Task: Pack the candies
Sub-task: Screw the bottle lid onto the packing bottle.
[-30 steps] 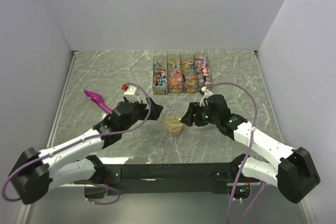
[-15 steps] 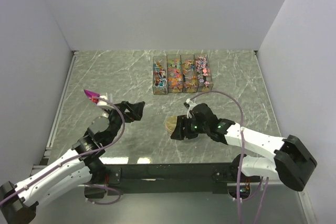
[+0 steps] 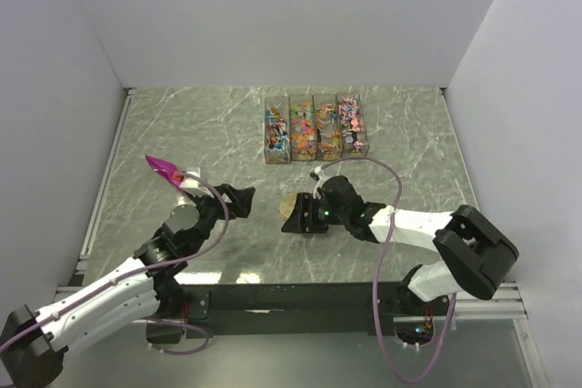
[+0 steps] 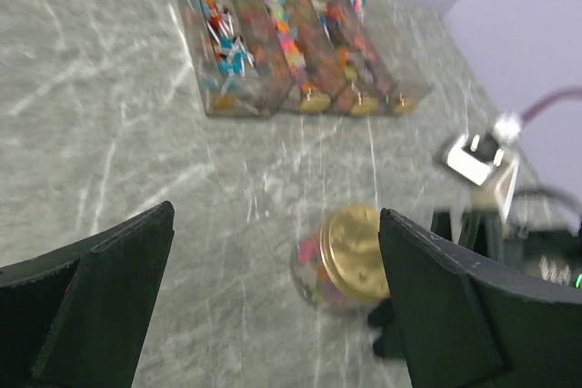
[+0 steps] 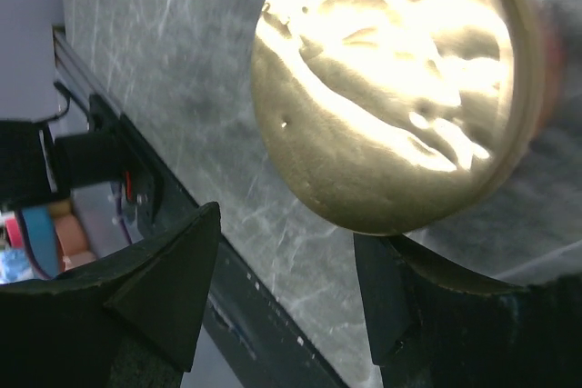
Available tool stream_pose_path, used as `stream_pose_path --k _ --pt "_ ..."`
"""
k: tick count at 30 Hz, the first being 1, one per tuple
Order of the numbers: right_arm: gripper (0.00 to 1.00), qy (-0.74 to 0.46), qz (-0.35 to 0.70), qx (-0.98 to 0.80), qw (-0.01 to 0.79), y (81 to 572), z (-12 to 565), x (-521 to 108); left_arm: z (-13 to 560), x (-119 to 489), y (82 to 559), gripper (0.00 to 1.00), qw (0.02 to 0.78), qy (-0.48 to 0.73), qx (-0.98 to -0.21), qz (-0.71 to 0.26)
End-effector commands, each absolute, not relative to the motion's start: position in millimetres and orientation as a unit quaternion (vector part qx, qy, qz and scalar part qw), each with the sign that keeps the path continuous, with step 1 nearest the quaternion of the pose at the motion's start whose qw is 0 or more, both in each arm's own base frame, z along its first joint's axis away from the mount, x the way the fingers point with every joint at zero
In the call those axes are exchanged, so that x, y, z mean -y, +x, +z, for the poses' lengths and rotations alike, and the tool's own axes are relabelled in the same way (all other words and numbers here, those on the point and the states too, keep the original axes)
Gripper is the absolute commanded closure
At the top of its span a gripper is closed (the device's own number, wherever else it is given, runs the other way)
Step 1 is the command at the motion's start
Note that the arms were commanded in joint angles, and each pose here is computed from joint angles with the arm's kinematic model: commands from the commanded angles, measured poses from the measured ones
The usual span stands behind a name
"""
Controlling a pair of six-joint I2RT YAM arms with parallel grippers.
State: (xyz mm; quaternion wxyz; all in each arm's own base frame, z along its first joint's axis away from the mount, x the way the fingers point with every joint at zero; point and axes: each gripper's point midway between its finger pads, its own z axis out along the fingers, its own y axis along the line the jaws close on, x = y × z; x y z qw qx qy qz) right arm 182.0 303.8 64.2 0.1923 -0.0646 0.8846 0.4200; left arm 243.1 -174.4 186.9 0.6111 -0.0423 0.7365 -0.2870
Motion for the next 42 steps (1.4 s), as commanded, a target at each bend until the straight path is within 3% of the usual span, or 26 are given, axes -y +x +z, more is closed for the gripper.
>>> stream_pose_path --k 1,7,15,27,42 --pt "0.33 -0.025 0.435 -0.858 0.273 230.1 90.8 -308.1 187.4 199.0 236.8 0.01 0.617 0.017 -0.714 -0.332" --pt "0.32 -0.021 0.408 -0.859 0.309 265.4 96.3 -287.1 173.1 224.9 231.4 0.01 0.612 0.092 -0.7 -0.357" --pt "0.31 -0.056 0.383 -0.863 0.325 275.7 105.6 -255.0 147.5 247.7 221.7 0.01 0.617 0.183 -0.677 -0.357" --pt "0.27 -0.112 0.332 -0.874 0.337 296.1 125.5 -242.1 117.0 279.6 243.8 0.01 0.628 0.22 -0.673 -0.323" --pt "0.35 -0.166 0.322 -0.89 0.278 344.1 121.0 -264.4 81.3 304.7 277.0 0.01 0.638 0.243 -0.675 -0.278"
